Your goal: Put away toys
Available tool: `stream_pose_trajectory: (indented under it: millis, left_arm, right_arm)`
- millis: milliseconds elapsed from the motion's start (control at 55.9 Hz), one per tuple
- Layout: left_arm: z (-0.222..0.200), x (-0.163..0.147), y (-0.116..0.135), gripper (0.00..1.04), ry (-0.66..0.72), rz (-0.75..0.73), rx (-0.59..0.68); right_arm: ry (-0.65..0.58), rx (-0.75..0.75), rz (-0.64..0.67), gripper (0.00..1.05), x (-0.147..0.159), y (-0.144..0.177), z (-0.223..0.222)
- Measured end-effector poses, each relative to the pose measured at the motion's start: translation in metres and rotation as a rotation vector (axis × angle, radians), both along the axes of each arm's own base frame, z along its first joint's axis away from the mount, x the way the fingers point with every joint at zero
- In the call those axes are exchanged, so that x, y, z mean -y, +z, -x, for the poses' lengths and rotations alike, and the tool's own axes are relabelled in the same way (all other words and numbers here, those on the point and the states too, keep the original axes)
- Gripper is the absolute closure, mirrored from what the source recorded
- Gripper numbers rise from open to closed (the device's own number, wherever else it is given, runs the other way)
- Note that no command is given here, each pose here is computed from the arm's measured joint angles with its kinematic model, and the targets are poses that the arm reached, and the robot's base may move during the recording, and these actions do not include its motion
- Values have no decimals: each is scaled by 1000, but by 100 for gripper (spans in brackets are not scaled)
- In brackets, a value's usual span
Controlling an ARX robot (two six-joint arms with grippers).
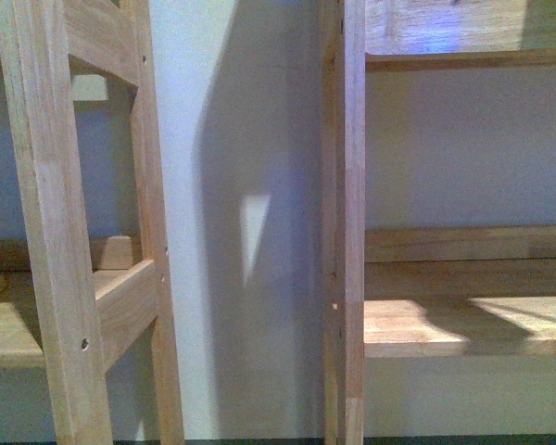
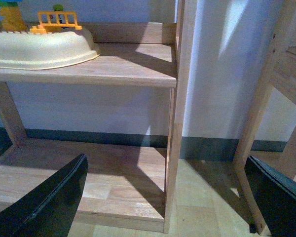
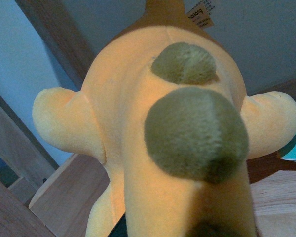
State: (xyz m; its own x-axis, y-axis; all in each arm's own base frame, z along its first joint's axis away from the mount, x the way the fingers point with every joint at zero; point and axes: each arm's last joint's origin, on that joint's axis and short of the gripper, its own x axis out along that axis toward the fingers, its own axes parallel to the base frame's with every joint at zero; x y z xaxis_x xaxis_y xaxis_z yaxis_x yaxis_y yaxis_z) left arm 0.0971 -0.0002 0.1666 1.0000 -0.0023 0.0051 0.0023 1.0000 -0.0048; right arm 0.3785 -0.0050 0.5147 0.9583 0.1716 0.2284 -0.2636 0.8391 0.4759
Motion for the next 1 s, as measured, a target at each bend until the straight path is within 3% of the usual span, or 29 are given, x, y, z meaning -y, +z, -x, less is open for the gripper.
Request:
stream_pose_trajectory:
  millis: [358,608,894,930,1001]
  left_arm:
    - [0,0,0,6,0,0,0]
    - [0,0,0,6,0,0,0]
    - [0,0,0,6,0,0,0]
    - [0,0,0,6,0,0,0]
    - [0,0,0,6,0,0,0]
  right_arm:
    - [69,10,1,98,-24,-6,-3]
    - [68,11,19,53,-24,-8,-4]
    - [75,28,38,15,-22,-12,-7]
    - [74,39,41,6,-20,-11,-6]
    - [70,55,46,7,-20,-10,-3]
